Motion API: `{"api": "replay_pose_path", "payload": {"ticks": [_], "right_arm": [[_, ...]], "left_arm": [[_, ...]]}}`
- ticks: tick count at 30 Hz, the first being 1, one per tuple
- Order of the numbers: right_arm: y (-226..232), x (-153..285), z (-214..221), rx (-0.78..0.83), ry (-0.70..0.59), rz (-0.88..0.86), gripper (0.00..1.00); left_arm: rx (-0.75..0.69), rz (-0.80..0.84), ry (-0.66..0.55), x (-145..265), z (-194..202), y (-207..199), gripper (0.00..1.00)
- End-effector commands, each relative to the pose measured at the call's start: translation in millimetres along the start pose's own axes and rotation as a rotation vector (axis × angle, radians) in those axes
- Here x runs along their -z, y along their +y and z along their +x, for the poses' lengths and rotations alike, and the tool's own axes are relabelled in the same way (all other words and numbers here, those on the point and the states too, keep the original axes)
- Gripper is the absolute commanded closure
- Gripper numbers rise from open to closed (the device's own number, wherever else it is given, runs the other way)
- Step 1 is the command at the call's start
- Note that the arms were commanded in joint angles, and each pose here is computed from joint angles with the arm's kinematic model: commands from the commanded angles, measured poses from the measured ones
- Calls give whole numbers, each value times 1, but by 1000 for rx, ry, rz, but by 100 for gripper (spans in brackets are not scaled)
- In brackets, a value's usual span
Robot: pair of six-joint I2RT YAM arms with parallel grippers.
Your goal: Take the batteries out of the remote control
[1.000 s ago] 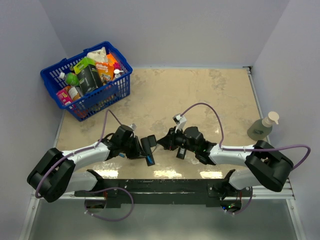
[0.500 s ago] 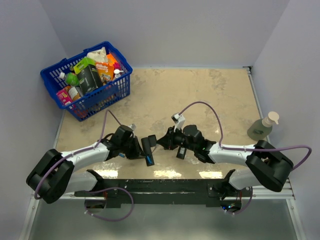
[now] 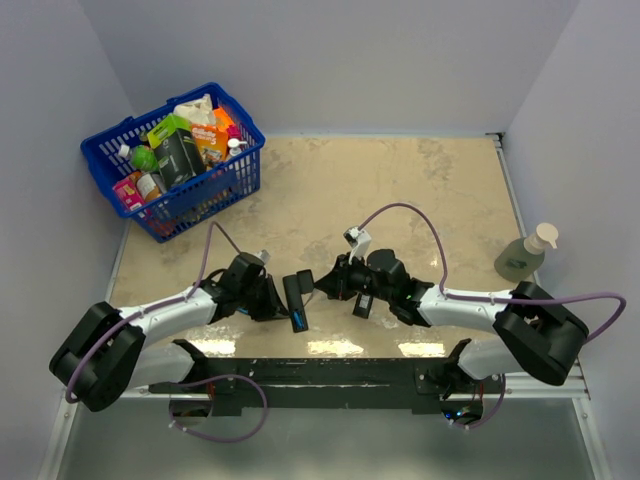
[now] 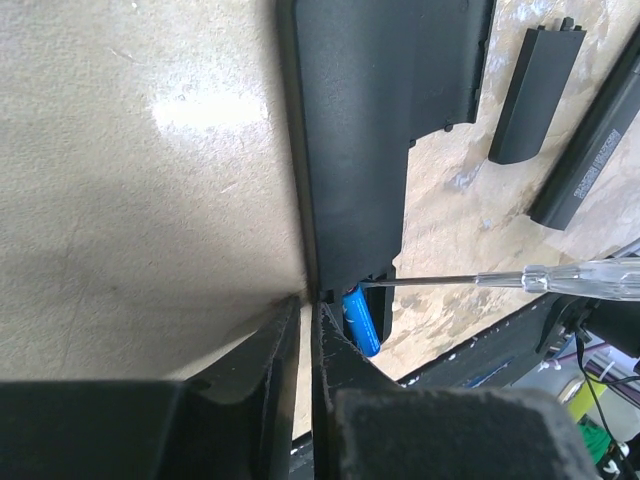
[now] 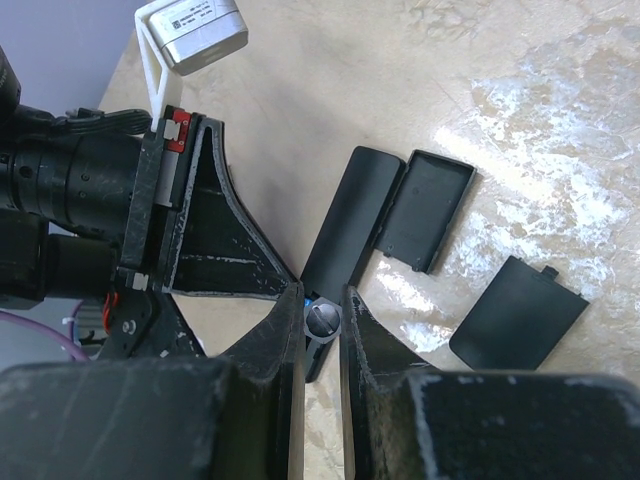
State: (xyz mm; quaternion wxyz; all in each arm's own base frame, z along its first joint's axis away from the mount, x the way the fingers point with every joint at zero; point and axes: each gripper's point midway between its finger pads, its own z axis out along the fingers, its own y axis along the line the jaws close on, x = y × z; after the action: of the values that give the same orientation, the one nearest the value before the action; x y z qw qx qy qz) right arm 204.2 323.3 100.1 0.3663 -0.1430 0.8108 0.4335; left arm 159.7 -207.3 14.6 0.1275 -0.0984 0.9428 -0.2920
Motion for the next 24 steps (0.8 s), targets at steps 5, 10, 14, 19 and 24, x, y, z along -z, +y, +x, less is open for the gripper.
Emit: {"api": "replay_pose_path", "payload": {"ticks": [5,10,14,19,24], "right_arm": [[7,6,7,-42,45,-32,100],[10,8,3,-51,39,-35,100],[15,9,0,-56,39,-50,100],[16,7,1,-70,47,-54,100],[17,7,-1,-88,34,-54,100]], "left_arm": [[12,-27,17,0,10,11,86],[13,-19,19,0,12,10,86],[13,-13,19,-1,13,10,86],[22,-8,26,0,18,12,87],[16,-3,19,2,19,14,87]]}}
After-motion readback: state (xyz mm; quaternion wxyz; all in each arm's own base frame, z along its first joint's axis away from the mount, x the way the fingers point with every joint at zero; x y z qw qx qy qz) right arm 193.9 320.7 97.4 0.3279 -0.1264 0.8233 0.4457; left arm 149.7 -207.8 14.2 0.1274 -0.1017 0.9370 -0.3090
